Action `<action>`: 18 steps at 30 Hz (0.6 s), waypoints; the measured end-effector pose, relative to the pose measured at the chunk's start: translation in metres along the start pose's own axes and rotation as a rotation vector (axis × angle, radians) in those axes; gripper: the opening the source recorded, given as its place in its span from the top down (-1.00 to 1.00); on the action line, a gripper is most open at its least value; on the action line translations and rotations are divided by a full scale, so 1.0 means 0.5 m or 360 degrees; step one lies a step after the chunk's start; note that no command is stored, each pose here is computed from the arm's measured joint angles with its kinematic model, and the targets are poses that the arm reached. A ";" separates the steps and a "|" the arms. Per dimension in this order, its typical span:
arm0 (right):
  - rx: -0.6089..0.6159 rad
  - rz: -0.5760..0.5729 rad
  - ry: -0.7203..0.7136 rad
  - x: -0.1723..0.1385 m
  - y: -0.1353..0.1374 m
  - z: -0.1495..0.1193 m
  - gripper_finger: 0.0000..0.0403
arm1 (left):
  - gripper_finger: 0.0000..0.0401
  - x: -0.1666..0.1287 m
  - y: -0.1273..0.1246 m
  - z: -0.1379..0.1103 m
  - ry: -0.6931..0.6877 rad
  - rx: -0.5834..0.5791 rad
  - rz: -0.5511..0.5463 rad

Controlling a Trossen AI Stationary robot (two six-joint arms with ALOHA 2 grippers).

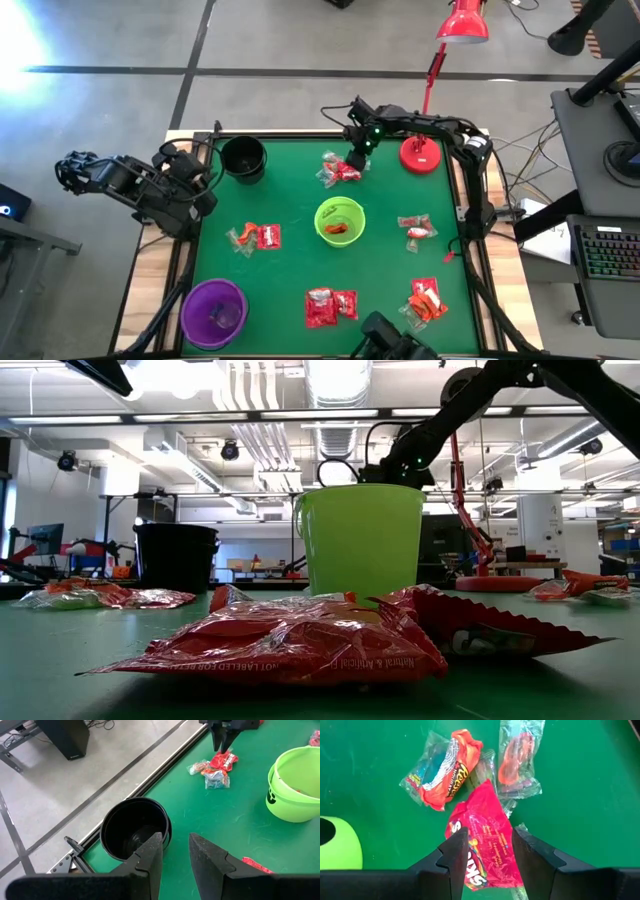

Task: Sort candy
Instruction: Put the red candy into the black bucket

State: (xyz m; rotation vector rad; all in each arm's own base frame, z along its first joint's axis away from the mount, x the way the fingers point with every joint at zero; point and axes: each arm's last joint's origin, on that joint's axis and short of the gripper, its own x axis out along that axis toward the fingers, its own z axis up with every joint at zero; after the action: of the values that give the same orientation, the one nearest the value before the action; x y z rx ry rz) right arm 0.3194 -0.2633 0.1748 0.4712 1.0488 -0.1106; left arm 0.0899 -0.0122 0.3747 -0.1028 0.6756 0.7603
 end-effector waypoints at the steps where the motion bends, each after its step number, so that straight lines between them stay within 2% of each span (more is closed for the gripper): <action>1: 0.0000 0.0008 0.0002 0.002 -0.001 -0.001 0.28 | 0.60 0.000 0.000 0.000 0.0000 0.0000 0.0000; 18: 0.0019 0.0039 0.0128 0.062 -0.022 -0.021 0.28 | 0.60 -0.002 0.005 -0.001 -0.0007 -0.0013 -0.0008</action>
State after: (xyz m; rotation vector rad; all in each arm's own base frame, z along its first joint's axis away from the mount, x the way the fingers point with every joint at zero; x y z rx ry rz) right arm 0.3231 -0.2646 0.1405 0.5023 1.1212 -0.0768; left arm 0.0873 -0.0111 0.3754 -0.1100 0.6678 0.7581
